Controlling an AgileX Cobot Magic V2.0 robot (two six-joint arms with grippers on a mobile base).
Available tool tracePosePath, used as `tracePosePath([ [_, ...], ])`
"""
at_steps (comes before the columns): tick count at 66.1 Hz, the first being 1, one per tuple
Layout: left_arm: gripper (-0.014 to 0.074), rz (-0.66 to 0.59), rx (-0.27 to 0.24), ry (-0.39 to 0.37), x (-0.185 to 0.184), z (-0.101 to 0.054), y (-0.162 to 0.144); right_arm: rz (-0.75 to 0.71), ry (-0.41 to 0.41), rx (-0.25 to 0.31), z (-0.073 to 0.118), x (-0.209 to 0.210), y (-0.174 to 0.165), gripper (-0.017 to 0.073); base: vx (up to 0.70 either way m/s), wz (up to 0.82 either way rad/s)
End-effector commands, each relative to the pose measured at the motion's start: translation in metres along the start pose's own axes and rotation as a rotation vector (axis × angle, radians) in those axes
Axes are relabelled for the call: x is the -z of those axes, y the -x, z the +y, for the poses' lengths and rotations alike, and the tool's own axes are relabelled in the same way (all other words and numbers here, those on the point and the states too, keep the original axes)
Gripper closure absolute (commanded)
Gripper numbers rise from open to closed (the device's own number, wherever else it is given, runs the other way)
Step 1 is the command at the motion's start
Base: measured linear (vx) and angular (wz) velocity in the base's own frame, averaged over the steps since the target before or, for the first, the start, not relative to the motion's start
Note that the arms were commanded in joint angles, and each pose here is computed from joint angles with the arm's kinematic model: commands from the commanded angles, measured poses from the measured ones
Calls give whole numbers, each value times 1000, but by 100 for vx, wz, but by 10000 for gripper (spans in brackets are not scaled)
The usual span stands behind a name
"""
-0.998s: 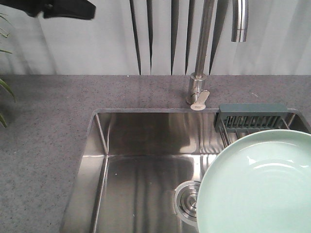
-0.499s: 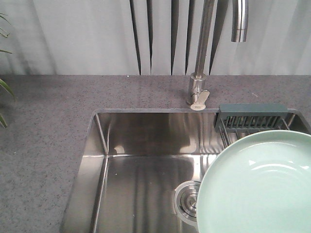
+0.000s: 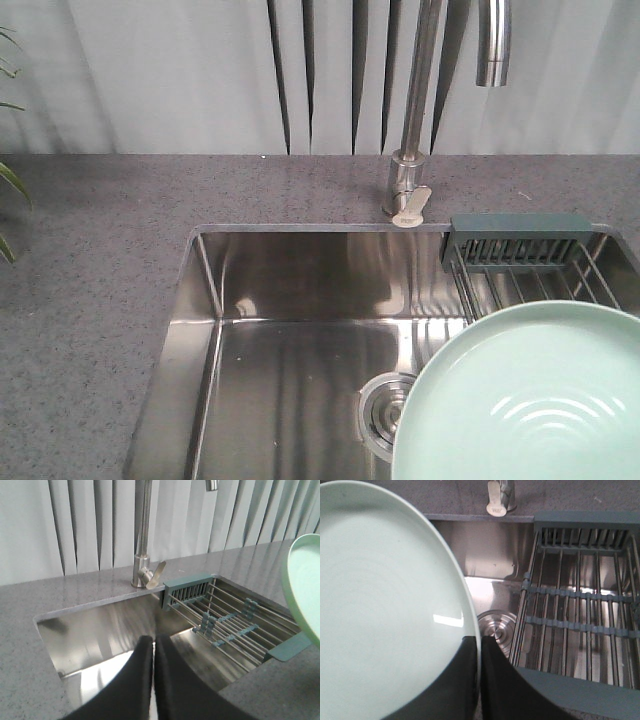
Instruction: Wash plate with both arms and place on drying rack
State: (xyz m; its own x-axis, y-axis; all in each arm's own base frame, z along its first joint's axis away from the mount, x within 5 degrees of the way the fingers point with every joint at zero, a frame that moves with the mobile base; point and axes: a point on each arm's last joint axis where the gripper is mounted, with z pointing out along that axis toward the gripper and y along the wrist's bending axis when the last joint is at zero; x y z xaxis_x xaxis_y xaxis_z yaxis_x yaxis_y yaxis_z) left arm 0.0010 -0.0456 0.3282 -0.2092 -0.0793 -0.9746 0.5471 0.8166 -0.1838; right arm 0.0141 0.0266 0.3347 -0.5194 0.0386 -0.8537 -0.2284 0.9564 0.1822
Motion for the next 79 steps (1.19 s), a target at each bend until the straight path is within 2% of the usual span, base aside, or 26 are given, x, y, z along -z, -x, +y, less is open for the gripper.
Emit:
tracePosePath([
  [1, 599, -71, -21, 41, -4, 6, 10, -31, 15, -37, 2, 2, 8, 564, 0, 0],
  [3, 599, -68, -67, 63, -4, 8, 11, -18, 12, -38, 2, 1, 8, 564, 0, 0],
  [7, 599, -79, -128, 105, -4, 12, 12, -3, 0, -40, 0, -3, 10, 564, 0, 0],
  [10, 599, -84, -154, 132, -4, 14, 13, 18, -5, -52, -2, -9, 15, 564, 0, 0],
  [18, 599, -64, -179, 156, -4, 16, 11, 180, -5, -70, -9, -35, 34, 564, 0, 0],
  [26, 599, -21, -195, 168, -6, 19, 5, 248, 1, -10, -18, -65, 59, 564, 0, 0],
  [35, 599, 54, -170, 171, -16, 27, -15, 296, 77, 4, -22, -101, 78, 564, 0, 0],
  [45, 599, 101, -115, 173, -23, 33, -30, 314, 149, -62, -28, -144, 87, 563, 0, 0],
  [56, 599, 88, -116, 179, -23, 33, -29, 295, 98, -127, -46, -192, 93, 563, 0, 0],
  [62, 599, 88, -116, 179, -23, 33, -29, 295, 74, -140, -55, -216, 102, 563, 0, 0],
  [73, 599, 89, -116, 179, -23, 33, -29, 283, -13, -105, -72, -236, 123, 563, 0, 0],
  [79, 599, 89, -116, 179, -23, 33, -29, 336, -65, -45, -80, -227, 124, 563, 0, 0],
])
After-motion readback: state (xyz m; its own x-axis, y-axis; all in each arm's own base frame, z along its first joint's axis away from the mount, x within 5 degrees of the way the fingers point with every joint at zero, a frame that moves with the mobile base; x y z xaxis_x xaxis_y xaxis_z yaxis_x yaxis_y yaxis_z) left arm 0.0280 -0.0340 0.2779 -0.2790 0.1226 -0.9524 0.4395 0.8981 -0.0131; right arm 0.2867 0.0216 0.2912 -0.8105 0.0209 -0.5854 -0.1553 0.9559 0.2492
